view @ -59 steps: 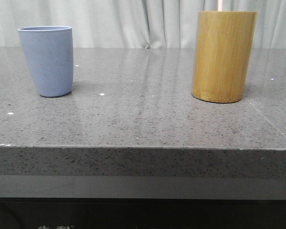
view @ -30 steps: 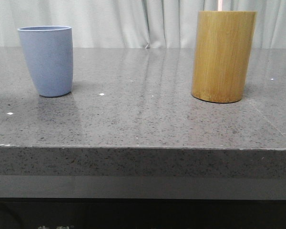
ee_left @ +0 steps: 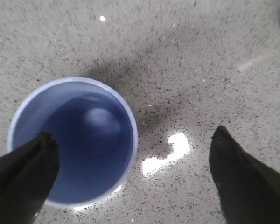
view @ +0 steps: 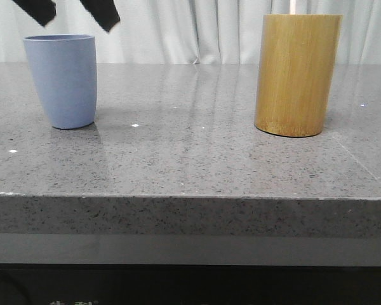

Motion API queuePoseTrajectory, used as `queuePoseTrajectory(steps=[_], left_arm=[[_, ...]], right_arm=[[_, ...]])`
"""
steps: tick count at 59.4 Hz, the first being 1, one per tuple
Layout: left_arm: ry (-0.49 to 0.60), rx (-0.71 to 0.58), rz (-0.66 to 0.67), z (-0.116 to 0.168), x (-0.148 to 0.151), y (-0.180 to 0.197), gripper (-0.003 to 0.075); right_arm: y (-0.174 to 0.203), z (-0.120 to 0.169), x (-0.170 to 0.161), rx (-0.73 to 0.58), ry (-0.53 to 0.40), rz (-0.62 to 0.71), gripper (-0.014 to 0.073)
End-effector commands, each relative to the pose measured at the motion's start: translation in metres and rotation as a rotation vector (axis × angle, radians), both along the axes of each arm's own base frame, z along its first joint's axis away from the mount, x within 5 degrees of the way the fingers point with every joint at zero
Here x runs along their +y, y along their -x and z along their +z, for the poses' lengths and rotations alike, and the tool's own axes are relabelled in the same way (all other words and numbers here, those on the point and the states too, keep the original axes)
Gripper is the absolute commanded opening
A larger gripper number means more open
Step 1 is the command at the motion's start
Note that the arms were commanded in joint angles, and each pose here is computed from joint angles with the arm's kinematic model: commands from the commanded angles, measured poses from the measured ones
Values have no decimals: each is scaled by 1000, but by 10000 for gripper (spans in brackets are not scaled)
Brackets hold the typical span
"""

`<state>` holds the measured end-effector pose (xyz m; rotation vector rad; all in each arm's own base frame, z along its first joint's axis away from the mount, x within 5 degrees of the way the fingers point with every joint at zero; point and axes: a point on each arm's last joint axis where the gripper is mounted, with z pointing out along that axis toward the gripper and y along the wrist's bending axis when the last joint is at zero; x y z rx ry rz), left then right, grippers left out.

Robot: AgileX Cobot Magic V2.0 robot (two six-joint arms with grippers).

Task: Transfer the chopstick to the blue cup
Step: 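Lower the open left gripper onto the rim of the light blue cup, then grip the blue cup rim with the left gripper and carry it toward the bamboo holder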

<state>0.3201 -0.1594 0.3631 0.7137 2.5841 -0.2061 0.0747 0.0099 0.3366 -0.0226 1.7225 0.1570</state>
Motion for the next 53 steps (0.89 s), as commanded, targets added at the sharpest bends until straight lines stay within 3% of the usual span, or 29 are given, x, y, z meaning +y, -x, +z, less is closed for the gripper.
queuePoseTrajectory(steps=[1,11,17,26,38,53], left_arm=[[42,-57,-7,13,-5,0,641],[20,-13,-9,-5,-10,-11,633],[17,-8,-10,-7,-10,-12,562],[15,-9,-14,-7,-10,-12,344],[15,-9,-14,-7,-10,-12,-14],[22,15,-36,4,-15,-5,-19]], right_arm=[[-1,17,-1,-95,-9,-13,606],[-1,17,-1,-95,-9,-13,606],[-1,17,-1,-95,-9,-13,606],[-1,17,-1,-95,-9,-13,606],[-1,17,-1,-95,-9,-13,606],[-1,17,-1,-95,-9,-13,606]])
